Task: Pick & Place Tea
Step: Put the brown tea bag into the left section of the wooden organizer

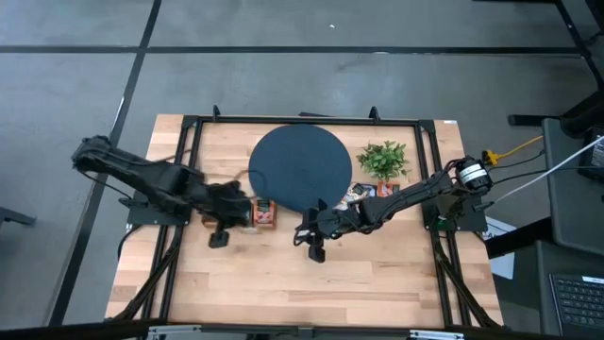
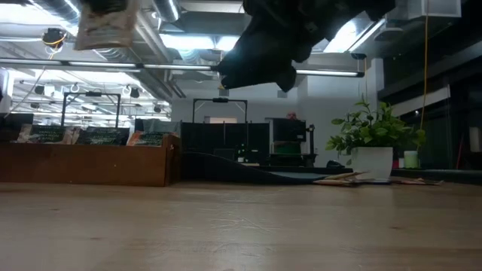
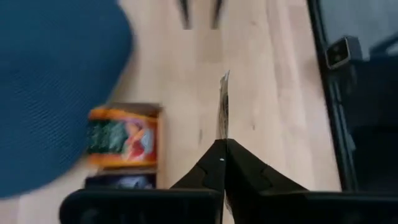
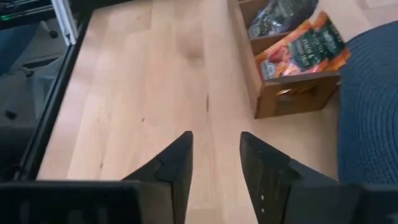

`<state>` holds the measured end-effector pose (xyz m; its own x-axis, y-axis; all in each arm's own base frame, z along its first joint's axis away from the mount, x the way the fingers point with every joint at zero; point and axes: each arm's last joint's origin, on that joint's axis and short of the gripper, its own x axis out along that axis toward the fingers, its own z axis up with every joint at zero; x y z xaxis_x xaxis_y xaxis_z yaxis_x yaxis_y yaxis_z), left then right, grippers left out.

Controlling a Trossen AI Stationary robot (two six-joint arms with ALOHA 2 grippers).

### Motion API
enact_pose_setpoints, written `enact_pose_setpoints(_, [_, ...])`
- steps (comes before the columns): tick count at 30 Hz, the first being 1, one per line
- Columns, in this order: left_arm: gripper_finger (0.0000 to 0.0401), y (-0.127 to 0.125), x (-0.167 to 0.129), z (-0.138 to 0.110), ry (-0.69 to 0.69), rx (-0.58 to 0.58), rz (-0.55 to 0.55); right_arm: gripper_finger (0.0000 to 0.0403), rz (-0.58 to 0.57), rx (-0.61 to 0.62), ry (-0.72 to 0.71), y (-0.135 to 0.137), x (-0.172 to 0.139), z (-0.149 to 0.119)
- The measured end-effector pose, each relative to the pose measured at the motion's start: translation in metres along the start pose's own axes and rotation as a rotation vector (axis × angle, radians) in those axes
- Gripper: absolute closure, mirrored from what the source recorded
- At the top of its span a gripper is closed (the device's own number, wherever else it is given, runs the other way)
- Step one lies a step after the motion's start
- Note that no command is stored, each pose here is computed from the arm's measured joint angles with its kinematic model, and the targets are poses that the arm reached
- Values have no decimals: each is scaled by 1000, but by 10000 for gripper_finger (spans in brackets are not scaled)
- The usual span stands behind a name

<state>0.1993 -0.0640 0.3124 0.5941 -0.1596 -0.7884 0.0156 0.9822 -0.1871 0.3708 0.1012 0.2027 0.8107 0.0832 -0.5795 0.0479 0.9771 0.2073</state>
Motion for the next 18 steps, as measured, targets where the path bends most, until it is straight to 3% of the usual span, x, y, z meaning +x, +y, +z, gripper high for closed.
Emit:
enact_pose_setpoints(4, [398, 6, -16, -34, -7, -114, 79, 262, -2, -6, -1, 7, -1, -3])
enact_pose_setpoints(10, [398, 20, -9, -85, 23, -306, 132, 261, -56, 1, -24, 17, -3, -7])
enact_pose_setpoints(14, [398, 30, -1, -108, 30, -422, 208, 260, -78, 15, -23, 20, -4, -10])
enact_pose_setpoints(18, [398, 38, 4, -125, 96, -462, 281, 260, -82, 22, -17, 19, -4, -10])
